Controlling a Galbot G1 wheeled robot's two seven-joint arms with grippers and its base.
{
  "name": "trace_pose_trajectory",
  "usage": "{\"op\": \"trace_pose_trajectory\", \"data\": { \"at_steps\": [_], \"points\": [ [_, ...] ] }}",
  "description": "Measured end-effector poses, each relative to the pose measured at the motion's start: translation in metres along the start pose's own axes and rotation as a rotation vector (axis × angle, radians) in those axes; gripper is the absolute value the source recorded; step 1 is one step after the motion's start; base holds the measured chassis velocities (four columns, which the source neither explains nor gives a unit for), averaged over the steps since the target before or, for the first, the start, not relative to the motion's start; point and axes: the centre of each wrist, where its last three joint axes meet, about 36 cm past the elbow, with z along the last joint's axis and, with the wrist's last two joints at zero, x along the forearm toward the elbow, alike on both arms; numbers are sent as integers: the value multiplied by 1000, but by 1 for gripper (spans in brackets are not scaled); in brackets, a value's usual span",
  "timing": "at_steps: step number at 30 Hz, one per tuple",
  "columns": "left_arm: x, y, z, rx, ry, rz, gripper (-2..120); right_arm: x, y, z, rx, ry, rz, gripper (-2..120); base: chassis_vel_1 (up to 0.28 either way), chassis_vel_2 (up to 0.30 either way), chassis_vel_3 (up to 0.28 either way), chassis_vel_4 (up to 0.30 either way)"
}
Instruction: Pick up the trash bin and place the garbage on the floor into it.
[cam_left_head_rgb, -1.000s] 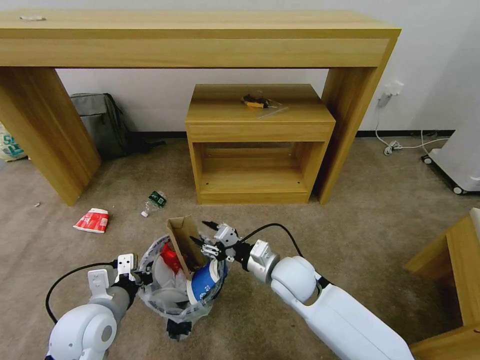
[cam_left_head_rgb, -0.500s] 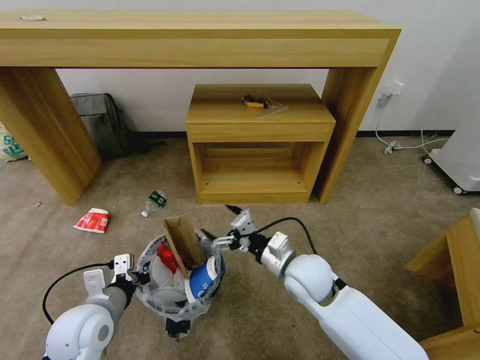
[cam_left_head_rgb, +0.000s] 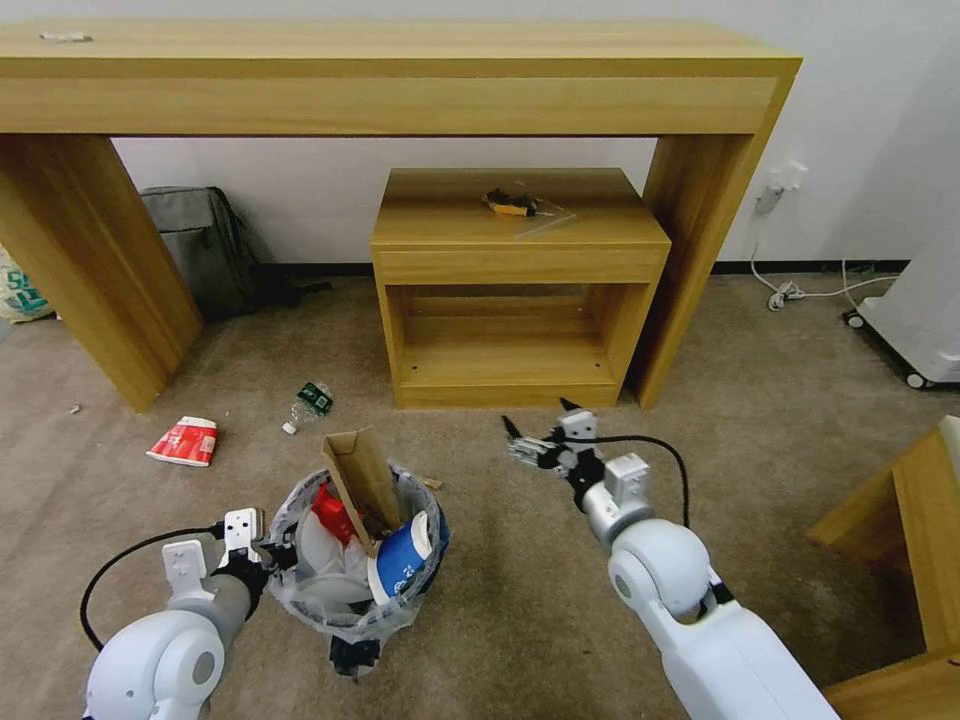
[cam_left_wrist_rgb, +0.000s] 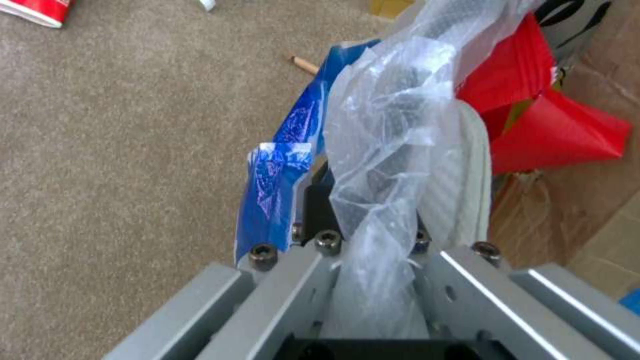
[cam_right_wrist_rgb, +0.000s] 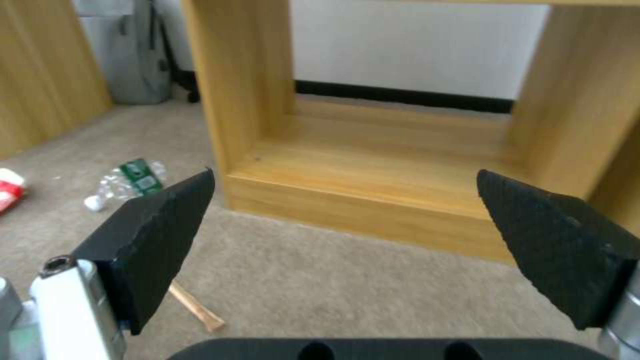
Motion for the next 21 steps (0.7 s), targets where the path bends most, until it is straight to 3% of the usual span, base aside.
{"op": "trace_pose_trajectory", "data": {
  "at_steps": [8, 21],
  "points": [
    [1, -1, 1, 2, 1, 3, 0, 18, -2, 9, -7, 13, 40, 100, 0, 0, 0, 0],
    [7, -3, 2, -6, 2, 6, 0, 28, 1, 13, 3, 15, 41, 100, 84, 85, -84, -90]
  ]
}}
